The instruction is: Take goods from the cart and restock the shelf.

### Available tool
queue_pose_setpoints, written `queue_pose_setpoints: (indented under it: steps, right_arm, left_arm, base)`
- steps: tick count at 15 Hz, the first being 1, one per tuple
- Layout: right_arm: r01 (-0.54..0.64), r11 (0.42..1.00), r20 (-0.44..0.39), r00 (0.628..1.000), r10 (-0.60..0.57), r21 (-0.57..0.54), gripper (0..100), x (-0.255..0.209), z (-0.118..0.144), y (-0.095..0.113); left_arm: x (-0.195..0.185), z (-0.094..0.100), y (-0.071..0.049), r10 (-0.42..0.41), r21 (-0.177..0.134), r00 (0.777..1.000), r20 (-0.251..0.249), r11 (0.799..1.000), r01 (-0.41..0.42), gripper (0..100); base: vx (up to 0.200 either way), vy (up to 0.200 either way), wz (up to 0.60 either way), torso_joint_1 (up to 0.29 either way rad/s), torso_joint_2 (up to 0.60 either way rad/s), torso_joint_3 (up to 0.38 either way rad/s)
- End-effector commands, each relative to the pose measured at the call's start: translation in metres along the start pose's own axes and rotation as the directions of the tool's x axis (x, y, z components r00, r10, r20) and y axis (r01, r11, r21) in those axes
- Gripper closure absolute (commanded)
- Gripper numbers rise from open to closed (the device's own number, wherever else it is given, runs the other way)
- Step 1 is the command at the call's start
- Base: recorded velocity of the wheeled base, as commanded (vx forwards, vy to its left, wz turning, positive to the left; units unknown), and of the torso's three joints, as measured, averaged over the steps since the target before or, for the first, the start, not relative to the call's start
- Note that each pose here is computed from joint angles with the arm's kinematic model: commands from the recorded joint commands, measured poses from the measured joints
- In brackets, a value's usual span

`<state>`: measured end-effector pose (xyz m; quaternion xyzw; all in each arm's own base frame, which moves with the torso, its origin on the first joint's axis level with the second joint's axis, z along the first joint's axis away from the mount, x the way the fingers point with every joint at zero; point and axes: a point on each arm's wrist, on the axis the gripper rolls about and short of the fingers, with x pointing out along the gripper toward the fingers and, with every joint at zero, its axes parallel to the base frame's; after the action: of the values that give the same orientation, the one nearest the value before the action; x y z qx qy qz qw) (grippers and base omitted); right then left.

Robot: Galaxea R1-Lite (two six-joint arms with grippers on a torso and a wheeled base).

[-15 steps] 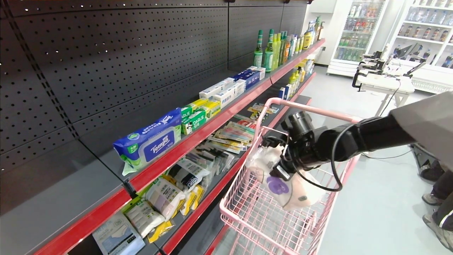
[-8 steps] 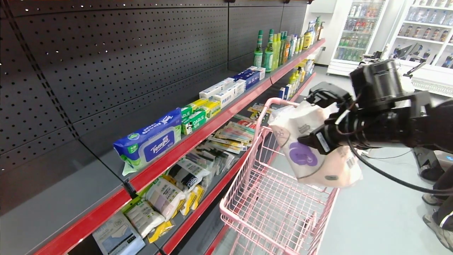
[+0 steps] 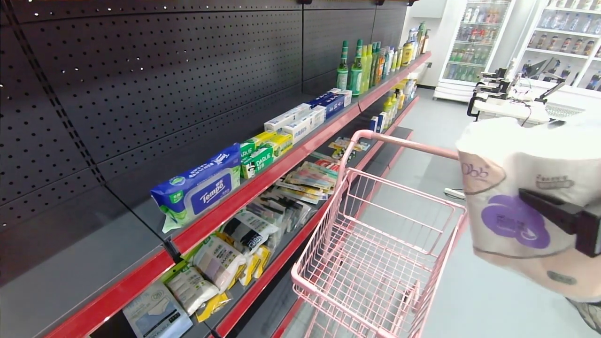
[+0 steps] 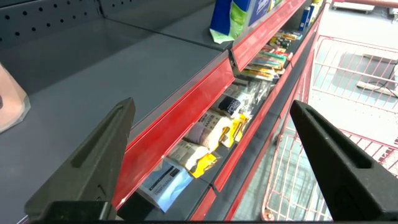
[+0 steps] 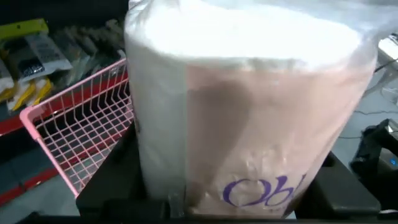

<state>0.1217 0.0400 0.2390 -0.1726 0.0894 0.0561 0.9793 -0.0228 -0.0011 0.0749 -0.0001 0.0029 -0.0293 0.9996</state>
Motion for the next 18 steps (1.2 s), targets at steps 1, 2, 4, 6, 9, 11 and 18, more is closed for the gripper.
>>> queue_pose_setpoints:
  steps: [1, 2, 4, 6, 9, 11, 18]
  right_arm:
    - [0.111, 0.992, 0.12, 0.986, -0.117, 0.057, 100, -0.056, -0.025, -0.015]
    - [0.113, 0.992, 0.117, 0.986, -0.119, 0.057, 100, -0.056, -0.026, -0.015]
    - [0.094, 0.994, 0.099, 0.99, -0.098, 0.051, 100, -0.085, -0.044, -0.016]
    - [0.062, 0.997, 0.078, 0.995, -0.065, 0.045, 100, -0.098, -0.055, -0.014]
    - [0.061, 0.997, 0.06, 0.996, -0.064, 0.051, 100, -0.108, -0.066, -0.012]
    - [0.062, 0.997, 0.063, 0.996, -0.065, 0.055, 100, -0.11, -0.072, -0.011]
    - [0.059, 0.997, 0.052, 0.997, -0.061, 0.052, 100, -0.112, -0.084, -0.007]
  left_arm:
    - [0.0, 0.0, 0.0, 0.0, 0.0, 1.0, -0.002, 1.0, 0.0, 0]
    - [0.0, 0.0, 0.0, 0.0, 0.0, 1.0, -0.002, 1.0, 0.0, 0]
    - [0.0, 0.0, 0.0, 0.0, 0.001, 1.0, -0.002, 1.0, 0.0, 0]
    - [0.0, 0.0, 0.0, 0.0, 0.001, 1.0, -0.002, 1.0, 0.0, 0]
    - [0.0, 0.0, 0.0, 0.0, 0.002, 1.0, 0.0, 1.0, 0.0, 0]
    - [0.0, 0.0, 0.0, 0.0, 0.001, 1.0, -0.002, 1.0, 0.0, 0]
    - [0.0, 0.0, 0.0, 0.0, 0.001, 1.0, -0.002, 1.0, 0.0, 0]
  base:
    - [0.0, 0.0, 0.0, 0.0, 0.0, 0.0]
    - [0.0, 0.0, 0.0, 0.0, 0.0, 0.0]
    - [0.0, 0.0, 0.0, 0.0, 0.0, 0.0]
    - [0.0, 0.0, 0.0, 0.0, 0.0, 0.0]
    - [0.0, 0.0, 0.0, 0.0, 0.0, 0.0]
    - [0.0, 0.0, 0.0, 0.0, 0.0, 0.0]
    - [0.0, 0.0, 0.0, 0.123, -0.28, -0.157]
